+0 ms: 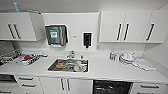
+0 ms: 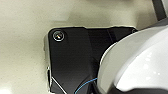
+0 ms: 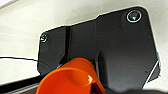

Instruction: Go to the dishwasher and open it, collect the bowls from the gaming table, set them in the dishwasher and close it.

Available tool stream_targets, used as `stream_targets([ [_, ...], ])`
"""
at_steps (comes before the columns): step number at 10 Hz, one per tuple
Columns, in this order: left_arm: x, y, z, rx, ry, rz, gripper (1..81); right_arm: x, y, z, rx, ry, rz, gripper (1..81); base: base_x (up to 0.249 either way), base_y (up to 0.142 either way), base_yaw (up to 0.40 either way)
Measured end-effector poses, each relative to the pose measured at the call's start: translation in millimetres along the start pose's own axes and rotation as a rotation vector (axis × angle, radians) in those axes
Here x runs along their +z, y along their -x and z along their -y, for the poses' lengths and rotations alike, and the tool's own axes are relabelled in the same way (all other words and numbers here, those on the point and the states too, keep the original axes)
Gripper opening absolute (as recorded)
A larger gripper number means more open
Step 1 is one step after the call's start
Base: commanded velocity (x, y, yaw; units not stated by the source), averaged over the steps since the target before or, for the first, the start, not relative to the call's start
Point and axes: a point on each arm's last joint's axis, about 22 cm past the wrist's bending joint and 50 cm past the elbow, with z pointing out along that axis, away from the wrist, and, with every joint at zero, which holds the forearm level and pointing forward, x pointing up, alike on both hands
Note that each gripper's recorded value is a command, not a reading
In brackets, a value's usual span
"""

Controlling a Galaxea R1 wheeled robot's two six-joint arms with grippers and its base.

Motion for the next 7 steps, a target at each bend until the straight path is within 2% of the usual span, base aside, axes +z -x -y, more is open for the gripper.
stream_targets([
  [1, 1, -2, -2.6, 0.001, 0.006, -0.005, 1.0, -1, -2, -3, -0.001, 0.003, -0.003, 1.0, 0.133, -0.122, 0.0],
  [3, -1, 13, 0.1, -0.005, -0.003, 0.016, 1.0, -1, 10, -2, 0.004, 0.005, 0.012, 1.0, 0.134, -0.12, 0.0],
  [7, 0, 6, -1.6, -0.002, 0.001, 0.007, 1.0, -1, 7, -4, 0.003, 0.007, 0.008, 1.0, 0.125, -0.102, 0.0],
])
